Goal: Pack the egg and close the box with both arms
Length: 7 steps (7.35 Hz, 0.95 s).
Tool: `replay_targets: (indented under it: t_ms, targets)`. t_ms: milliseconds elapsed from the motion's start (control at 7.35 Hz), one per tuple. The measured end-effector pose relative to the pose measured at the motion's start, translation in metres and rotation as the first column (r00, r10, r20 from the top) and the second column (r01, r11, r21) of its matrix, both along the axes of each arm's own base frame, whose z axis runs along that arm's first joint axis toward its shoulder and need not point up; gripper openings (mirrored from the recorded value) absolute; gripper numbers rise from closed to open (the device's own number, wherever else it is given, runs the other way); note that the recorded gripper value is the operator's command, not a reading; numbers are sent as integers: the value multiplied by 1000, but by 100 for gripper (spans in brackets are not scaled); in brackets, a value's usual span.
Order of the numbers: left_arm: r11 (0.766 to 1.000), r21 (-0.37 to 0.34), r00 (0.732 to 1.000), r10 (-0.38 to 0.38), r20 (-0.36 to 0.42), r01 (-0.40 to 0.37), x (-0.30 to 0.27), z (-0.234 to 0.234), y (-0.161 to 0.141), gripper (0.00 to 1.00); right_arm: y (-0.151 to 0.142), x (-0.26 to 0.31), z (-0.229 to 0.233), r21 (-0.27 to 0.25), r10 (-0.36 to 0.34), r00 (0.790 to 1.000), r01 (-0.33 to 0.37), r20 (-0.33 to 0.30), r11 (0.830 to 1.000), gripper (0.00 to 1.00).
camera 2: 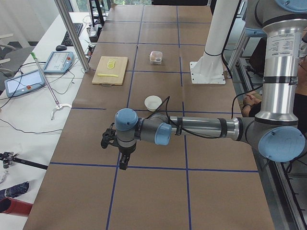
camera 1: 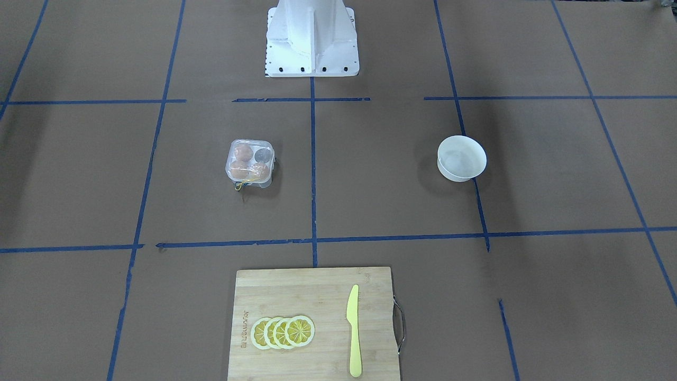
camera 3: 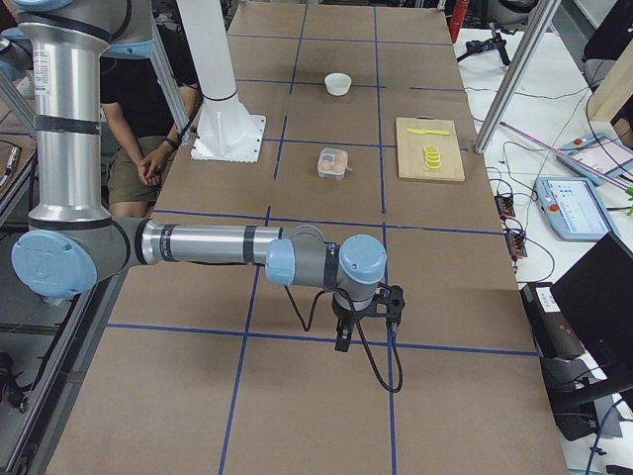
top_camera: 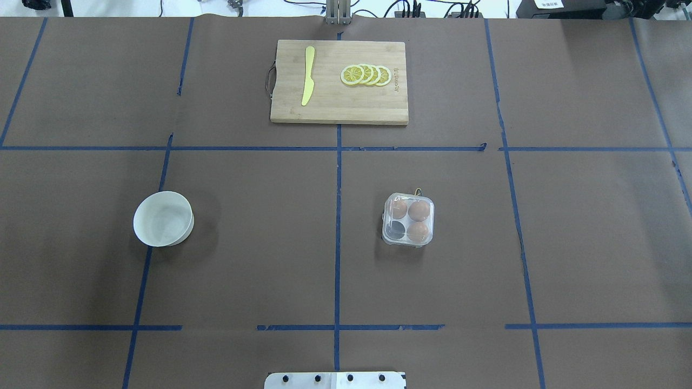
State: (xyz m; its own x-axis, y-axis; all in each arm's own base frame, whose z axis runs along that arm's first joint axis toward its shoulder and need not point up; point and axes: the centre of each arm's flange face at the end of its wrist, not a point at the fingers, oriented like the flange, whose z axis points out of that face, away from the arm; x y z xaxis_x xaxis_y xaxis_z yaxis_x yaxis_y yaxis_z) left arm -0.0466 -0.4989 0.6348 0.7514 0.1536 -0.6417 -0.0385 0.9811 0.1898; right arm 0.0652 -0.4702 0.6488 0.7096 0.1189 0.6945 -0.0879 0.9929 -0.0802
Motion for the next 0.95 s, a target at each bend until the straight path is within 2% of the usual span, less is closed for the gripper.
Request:
replay_targets:
  t_ms: [272, 952]
  targets:
    - [1000, 1, 1000, 2, 0, -2, 0, 0, 0, 100, -4, -1, -3, 42, 0, 1000, -1, 6, 999, 100]
    - [1000, 3, 1000, 4, 1, -4, 0, 1, 1, 100, -4, -3, -6, 53, -2, 999, 0, 35, 999, 100]
